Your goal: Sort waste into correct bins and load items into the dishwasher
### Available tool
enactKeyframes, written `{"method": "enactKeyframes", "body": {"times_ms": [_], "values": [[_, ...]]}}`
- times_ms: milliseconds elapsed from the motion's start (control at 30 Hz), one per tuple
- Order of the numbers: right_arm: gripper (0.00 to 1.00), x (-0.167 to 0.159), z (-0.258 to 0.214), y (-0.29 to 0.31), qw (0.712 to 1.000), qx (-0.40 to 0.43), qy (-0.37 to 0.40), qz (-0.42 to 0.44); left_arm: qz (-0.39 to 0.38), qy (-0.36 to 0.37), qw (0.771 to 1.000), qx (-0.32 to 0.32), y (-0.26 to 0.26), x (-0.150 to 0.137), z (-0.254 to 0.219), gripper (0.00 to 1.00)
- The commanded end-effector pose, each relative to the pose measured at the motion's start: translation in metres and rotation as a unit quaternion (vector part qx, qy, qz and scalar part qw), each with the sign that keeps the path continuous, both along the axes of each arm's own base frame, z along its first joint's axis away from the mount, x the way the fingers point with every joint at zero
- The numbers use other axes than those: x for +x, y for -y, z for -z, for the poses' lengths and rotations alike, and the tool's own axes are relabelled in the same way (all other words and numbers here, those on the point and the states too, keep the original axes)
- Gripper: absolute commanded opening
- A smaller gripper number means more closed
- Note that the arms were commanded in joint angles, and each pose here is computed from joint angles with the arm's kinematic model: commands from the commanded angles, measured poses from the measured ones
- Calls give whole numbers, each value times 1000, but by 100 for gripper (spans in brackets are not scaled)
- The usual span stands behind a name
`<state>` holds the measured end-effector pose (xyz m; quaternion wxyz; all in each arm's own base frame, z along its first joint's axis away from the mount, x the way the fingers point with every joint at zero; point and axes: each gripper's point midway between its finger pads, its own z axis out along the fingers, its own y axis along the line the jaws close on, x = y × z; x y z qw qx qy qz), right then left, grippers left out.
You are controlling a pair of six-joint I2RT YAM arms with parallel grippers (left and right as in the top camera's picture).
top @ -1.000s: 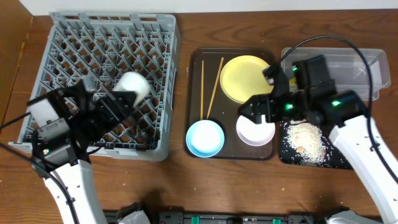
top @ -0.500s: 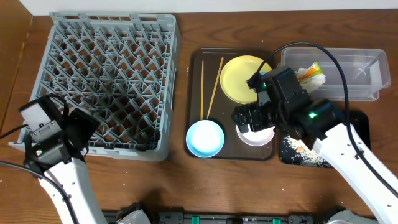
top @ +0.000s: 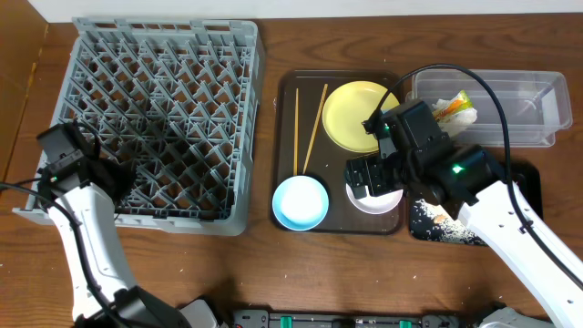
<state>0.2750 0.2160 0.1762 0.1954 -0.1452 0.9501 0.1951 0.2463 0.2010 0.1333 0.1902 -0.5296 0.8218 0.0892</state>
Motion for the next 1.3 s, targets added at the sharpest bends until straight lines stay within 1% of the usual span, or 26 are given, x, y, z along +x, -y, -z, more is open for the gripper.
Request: {"method": "enactKeyframes", "body": {"times_ms": [0,133,167,267,333,400,500,567,633,667,700,733,800,833,867,933,1067,1267], "values": [[92,-2,-1,-1,1000,-2,1,-3,-22,28,999,-4,-11,3,-6,79],[92,-2,-1,-1,1000,-2,1,-3,-16,68,996,-49,-5,10,-8,84],[92,-2,-1,-1,1000,-2,1,-3,-14,78,995,-59,-4,12,-10,90],[92,-2,-1,-1,1000,-2,1,-3,6,103,991,-85,5,18,-20,91],[92,-1,-2,-2,1000,-2,3,-3,50,128,986,-99,16,28,-33,90],[93,2,-3,-3,1000,-1,14,-12,122,161,973,-114,38,42,-54,91],[93,11,-10,-9,999,12,38,-15,269,206,933,-124,88,60,-90,90],[96,19,-18,-15,998,25,59,-15,346,199,911,-104,119,60,-105,90],[99,29,-27,-21,995,42,85,-15,438,194,874,-84,160,58,-119,90],[99,33,-31,-24,994,49,95,-14,476,193,855,-73,177,55,-123,90],[99,36,-35,-26,993,56,106,-14,513,191,834,-61,196,52,-128,91],[99,38,-38,-28,992,60,112,-14,540,189,819,-51,210,49,-131,91],[99,42,-42,-30,990,66,122,-14,573,180,799,-21,229,42,-137,92],[99,42,-42,-30,990,66,123,-14,580,173,796,-4,233,39,-139,97],[99,42,-42,-30,990,66,122,-14,584,163,795,19,234,37,-140,99],[99,41,-41,-29,991,64,119,-14,590,148,792,51,236,35,-141,99],[99,40,-39,-29,991,62,116,-14,606,146,780,53,247,33,-141,98],[99,40,-39,-29,991,62,116,-14,607,143,780,51,248,34,-139,98]]}}
